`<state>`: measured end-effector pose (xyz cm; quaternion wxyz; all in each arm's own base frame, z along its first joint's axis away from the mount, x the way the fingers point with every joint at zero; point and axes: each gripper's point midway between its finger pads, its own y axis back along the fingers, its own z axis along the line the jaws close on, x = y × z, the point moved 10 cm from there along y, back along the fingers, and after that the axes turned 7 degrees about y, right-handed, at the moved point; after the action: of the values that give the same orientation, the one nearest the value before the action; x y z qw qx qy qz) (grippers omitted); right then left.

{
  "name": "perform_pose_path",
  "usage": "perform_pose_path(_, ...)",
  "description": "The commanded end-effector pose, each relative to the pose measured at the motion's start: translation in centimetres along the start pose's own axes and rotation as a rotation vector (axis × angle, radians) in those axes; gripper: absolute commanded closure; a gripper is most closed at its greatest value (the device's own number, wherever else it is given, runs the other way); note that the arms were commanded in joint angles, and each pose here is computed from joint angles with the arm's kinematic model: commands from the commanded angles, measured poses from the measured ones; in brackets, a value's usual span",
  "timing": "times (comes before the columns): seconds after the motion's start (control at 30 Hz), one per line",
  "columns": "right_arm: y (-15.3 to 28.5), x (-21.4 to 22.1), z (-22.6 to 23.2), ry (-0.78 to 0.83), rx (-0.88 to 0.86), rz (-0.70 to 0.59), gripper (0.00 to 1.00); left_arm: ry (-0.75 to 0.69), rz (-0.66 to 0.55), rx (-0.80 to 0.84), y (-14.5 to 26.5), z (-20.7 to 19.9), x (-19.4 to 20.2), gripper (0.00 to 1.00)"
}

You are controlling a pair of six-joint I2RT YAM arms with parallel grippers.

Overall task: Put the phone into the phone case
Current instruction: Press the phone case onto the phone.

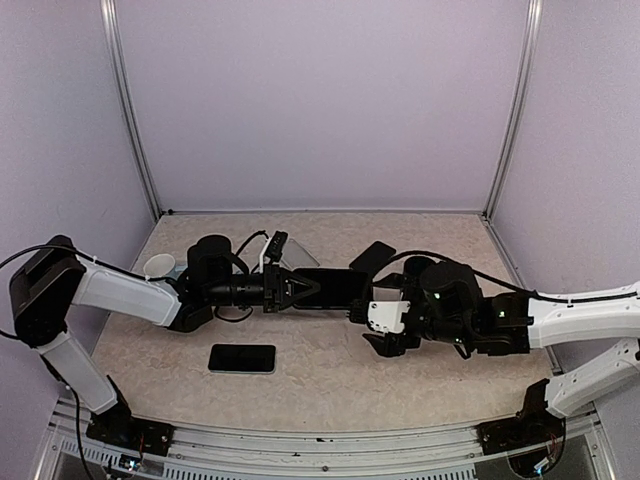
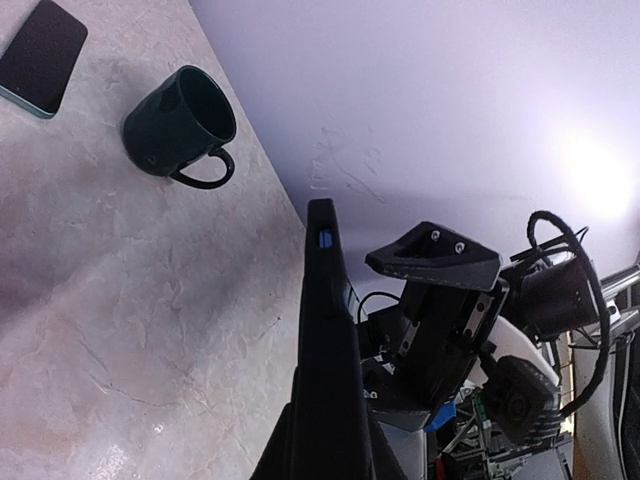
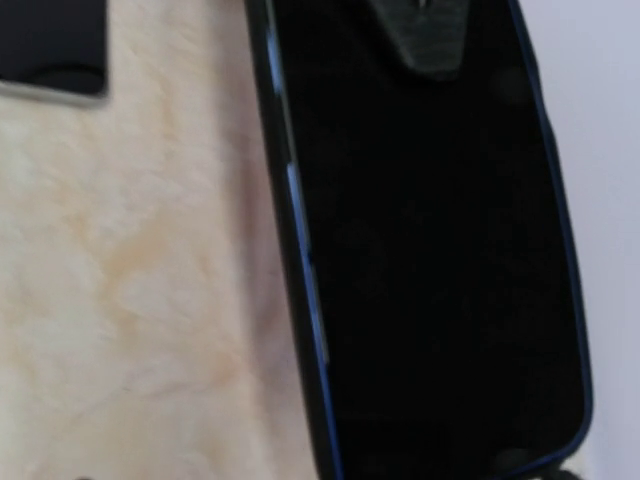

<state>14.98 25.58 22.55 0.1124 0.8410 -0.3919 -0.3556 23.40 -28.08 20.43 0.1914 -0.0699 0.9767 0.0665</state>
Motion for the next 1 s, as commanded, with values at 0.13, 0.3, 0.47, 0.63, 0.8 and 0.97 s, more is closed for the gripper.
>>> perform_pose_path(0.13,-1.2,-0.3,0.0,0.111,0.201,0.075,0.13,0.016,-0.056,0.139,-0.3,-2.4,-2.0,1.00)
perform_pose_path(0.3,-2.3,-0.2,0.2,0.149,0.246,0.109,0.22,0.036,-0.052,0.141,-0.3,-2.2,-1.8,1.00)
perform_pose_path(0.47,-2.5,-0.3,-0.2,0.173,0.317,0.125,0.47,0.042,-0.048,0.149,-0.1,-2.3,-1.7,1.00)
perform_pose_path(0.63,-2.7,-0.3,-0.2,0.210,0.353,0.134,0.58,0.045,-0.047,0.165,0.0,-2.6,-1.7,1.00)
perform_pose_path(0.8,-2.7,-0.3,0.1,0.238,0.364,0.130,0.69,0.053,-0.046,0.170,0.0,-2.5,-1.7,1.00)
perform_pose_path(0.97,-2.5,-0.9,0.5,0.241,0.275,0.089,0.96,0.024,-0.047,0.095,-0.2,-1.7,-1.7,1.00)
